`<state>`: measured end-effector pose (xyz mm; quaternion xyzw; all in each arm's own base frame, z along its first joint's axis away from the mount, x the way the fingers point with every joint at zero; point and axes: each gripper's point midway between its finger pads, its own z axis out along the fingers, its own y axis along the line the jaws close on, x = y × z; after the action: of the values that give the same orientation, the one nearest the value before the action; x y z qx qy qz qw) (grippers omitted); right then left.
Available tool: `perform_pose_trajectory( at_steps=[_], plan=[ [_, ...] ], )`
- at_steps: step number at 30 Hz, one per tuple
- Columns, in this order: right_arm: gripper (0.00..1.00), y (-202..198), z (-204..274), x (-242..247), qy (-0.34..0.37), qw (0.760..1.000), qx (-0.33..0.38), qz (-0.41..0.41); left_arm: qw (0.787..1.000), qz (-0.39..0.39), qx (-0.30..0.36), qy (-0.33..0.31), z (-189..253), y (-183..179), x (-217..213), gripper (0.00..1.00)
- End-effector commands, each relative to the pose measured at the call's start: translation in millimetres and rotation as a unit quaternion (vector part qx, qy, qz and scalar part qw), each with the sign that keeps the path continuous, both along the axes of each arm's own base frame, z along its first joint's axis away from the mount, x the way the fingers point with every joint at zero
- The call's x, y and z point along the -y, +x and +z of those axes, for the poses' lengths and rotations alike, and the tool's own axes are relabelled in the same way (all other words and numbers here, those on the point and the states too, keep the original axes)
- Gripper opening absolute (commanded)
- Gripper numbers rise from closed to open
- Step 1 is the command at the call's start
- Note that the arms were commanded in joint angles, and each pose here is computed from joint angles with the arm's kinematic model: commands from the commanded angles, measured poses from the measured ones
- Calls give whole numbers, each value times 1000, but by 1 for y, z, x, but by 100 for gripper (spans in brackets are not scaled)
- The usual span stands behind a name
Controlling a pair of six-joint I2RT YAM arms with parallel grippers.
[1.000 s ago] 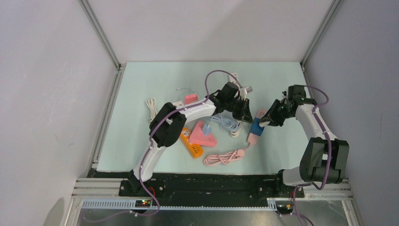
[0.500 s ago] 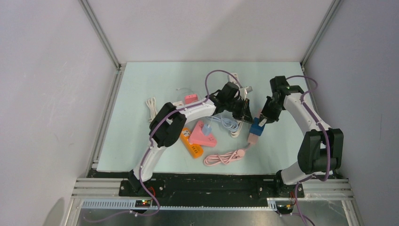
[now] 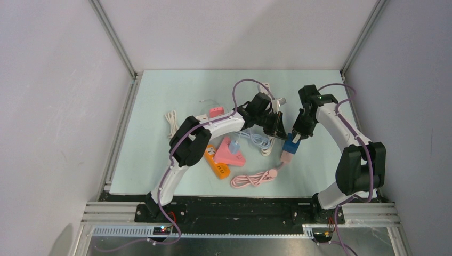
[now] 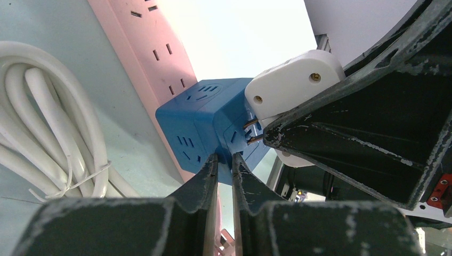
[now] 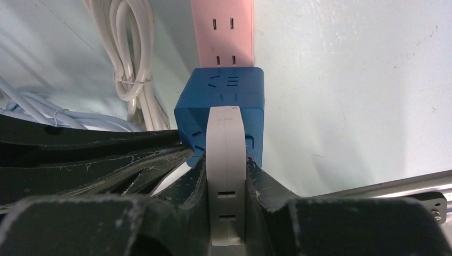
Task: Insert the plug
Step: Insert the plug into the socket.
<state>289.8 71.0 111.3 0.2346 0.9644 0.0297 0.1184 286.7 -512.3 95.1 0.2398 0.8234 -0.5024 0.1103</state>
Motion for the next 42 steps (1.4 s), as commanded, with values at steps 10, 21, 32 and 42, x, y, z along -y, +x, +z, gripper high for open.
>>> perform_pose_trajectory(
  at_steps=[10, 21, 32, 42],
  plan=[
    [0, -14, -35, -35, 63, 996, -61, -9, 997, -20, -13, 77, -64, -29, -2, 16],
    [0, -9, -29, -44, 89, 995, -47, -13, 996, -20, -15, 81, -68, -29, -3, 16],
    [22, -21, -43, -50, 90, 995, -47, 2, 996, -21, -14, 81, -69, -29, -3, 15],
    [37, -27, -45, -47, 83, 995, -45, -9, 996, -21, -16, 82, -71, -30, -3, 15]
  ],
)
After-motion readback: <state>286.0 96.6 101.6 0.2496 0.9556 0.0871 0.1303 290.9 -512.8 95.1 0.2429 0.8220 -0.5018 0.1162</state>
